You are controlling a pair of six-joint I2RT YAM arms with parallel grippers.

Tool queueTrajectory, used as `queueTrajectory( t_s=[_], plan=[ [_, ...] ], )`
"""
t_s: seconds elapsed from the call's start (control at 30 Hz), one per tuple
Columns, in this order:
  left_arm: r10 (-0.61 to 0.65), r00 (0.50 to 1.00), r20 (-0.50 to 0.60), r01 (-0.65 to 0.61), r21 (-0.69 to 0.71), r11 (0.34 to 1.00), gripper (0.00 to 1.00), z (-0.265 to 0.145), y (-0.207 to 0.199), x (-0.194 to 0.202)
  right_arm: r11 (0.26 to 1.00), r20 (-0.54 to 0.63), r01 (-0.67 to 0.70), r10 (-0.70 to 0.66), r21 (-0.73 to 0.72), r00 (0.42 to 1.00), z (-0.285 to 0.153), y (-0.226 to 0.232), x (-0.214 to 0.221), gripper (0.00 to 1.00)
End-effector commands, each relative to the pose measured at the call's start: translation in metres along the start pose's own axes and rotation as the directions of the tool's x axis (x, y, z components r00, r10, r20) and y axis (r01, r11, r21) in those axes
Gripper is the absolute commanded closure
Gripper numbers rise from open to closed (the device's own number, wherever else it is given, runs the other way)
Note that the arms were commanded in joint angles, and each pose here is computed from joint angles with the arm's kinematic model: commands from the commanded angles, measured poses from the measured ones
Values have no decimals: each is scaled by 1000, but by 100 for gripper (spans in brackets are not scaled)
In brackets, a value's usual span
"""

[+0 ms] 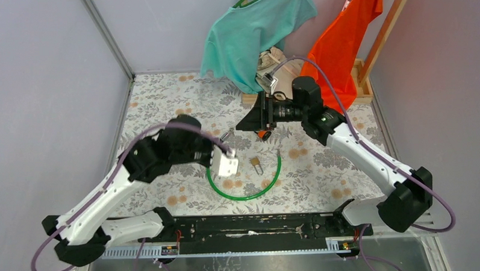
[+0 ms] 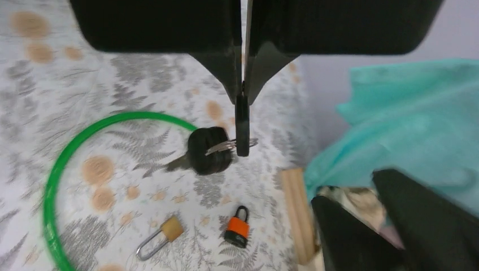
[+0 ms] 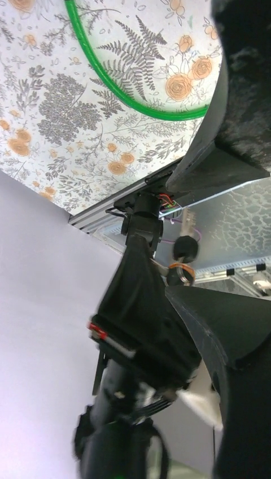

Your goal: Unlock with the key

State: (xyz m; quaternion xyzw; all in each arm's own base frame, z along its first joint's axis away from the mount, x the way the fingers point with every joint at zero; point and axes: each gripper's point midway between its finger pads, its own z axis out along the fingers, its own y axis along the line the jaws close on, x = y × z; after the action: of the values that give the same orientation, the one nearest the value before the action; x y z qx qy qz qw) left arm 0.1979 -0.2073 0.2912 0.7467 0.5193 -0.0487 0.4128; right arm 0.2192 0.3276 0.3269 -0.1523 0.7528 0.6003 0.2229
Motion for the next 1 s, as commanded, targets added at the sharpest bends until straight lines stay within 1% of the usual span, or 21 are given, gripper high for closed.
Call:
queueTrajectory(
  t_s=[0.0,0.07,0.1,0.13,0.17,0.27,0.4,0.47,0.53,0.6,0.8,0.97],
  plan=[
    [441,870,-223,-485,-217,847,100,-12,37,10,996,14,-14,15,-93,1000,4,22,-14,31],
    [558,787,-263,-617,-303,726,100,-17,46,3,993,17,-16,18,-116,1000,6,25,-16,29],
    [607,745,-276,-667,-316,674,100,-11,42,4,991,19,-13,15,-132,1000,7,27,-16,28],
    [654,696,-297,-716,-359,599,100,-15,46,-3,989,14,-13,15,-146,1000,8,29,-14,26],
    [681,666,-305,-740,-390,548,100,-17,46,-7,987,12,-12,14,-161,1000,10,31,-13,25],
    [718,614,-327,-768,-456,449,100,-23,45,-16,979,-1,-5,4,-205,1000,17,38,-6,24],
    [723,550,-419,-779,-569,263,100,-37,53,-30,971,-25,-17,12,-239,1000,26,41,7,26],
    [726,524,-445,-783,-588,205,100,-40,52,-34,968,-26,-13,7,-250,1000,28,43,10,28],
    [724,508,-467,-786,-595,168,100,-42,52,-35,964,-26,-15,8,-265,1000,29,44,14,30],
    [718,502,-482,-786,-601,146,100,-43,52,-36,959,-24,-6,0,-285,1000,28,48,17,33],
    [714,486,-504,-786,-609,105,100,-48,56,-42,953,-28,3,-12,-302,1000,28,52,25,42],
    [716,469,-517,-793,-604,83,100,-49,56,-43,954,-28,-8,0,-300,1000,31,49,29,46]
  ],
)
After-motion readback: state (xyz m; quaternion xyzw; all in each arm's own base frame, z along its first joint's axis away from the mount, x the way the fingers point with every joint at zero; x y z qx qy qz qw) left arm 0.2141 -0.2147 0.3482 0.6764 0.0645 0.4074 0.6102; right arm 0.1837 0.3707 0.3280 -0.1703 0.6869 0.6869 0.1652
